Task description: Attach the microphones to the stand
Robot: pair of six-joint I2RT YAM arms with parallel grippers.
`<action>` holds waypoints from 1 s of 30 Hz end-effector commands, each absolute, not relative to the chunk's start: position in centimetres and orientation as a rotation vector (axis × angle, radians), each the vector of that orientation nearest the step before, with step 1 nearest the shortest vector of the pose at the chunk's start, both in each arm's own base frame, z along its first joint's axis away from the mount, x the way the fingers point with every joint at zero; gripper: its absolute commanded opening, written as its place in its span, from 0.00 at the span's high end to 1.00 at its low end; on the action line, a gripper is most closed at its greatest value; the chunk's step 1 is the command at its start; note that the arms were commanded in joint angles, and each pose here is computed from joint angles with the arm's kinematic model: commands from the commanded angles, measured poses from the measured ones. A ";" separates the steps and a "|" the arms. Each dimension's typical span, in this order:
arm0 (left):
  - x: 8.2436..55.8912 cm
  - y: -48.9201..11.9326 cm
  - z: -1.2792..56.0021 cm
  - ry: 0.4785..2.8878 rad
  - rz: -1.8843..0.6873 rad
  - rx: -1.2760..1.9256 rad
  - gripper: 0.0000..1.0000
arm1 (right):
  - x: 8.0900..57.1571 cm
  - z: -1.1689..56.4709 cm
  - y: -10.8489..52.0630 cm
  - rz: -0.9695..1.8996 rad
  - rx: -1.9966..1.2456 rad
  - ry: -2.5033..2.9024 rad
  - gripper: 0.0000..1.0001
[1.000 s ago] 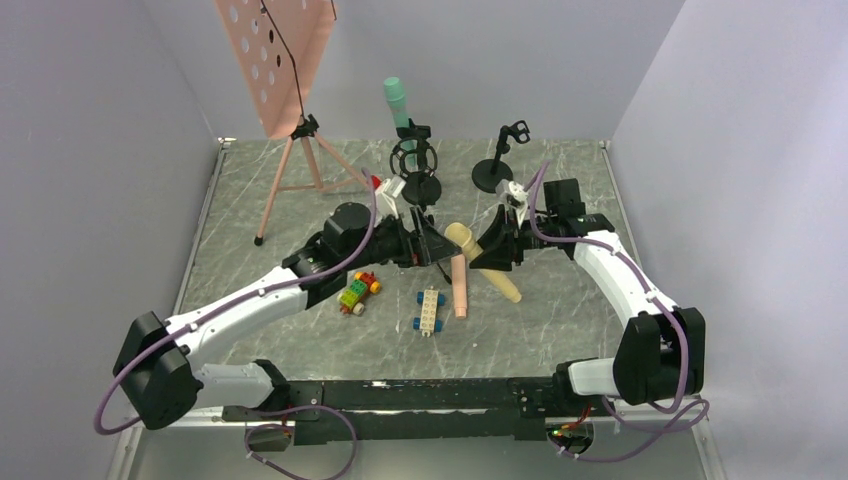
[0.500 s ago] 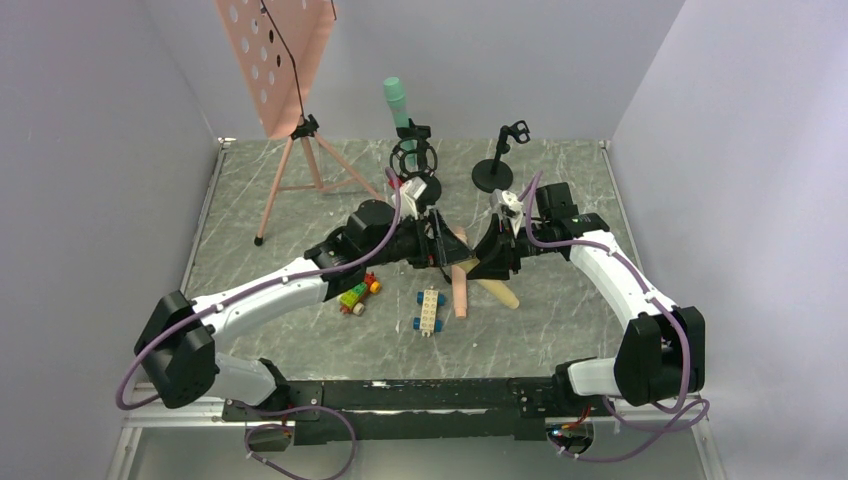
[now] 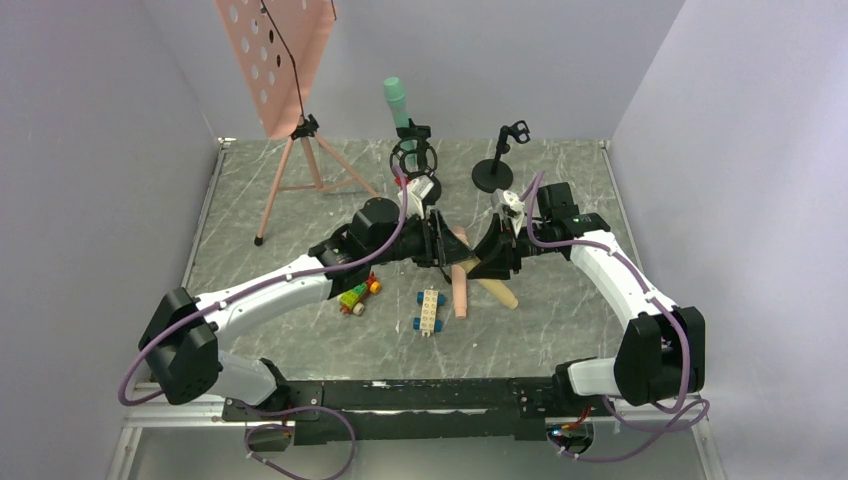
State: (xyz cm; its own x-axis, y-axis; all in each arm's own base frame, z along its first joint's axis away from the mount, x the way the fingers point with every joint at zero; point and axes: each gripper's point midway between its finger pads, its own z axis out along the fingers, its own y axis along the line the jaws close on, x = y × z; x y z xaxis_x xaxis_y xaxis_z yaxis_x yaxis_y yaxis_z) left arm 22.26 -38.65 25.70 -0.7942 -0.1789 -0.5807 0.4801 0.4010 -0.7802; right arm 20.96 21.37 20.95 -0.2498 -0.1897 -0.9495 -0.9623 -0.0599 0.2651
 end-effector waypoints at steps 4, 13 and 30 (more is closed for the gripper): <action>22.2 -39.5 27.9 1.984 -1.456 0.312 0.74 | 21.0 22.9 21.7 1.369 -1.307 1.386 0.80; 22.1 -38.1 29.1 1.921 -1.356 0.392 0.98 | 20.8 23.1 21.7 1.373 -1.306 1.390 0.00; 19.8 -26.6 36.4 1.846 -0.829 0.600 1.00 | 23.1 25.7 17.1 1.167 -1.212 1.382 0.00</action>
State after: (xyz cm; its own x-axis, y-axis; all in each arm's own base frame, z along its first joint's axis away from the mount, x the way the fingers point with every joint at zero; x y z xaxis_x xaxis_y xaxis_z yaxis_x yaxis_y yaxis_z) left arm 19.68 -29.84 32.65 -0.5163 -0.0115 -0.8563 0.6966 0.5761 -0.4277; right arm 22.94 17.20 23.65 -0.1605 -0.1520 -0.9753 -0.9862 0.0655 0.1521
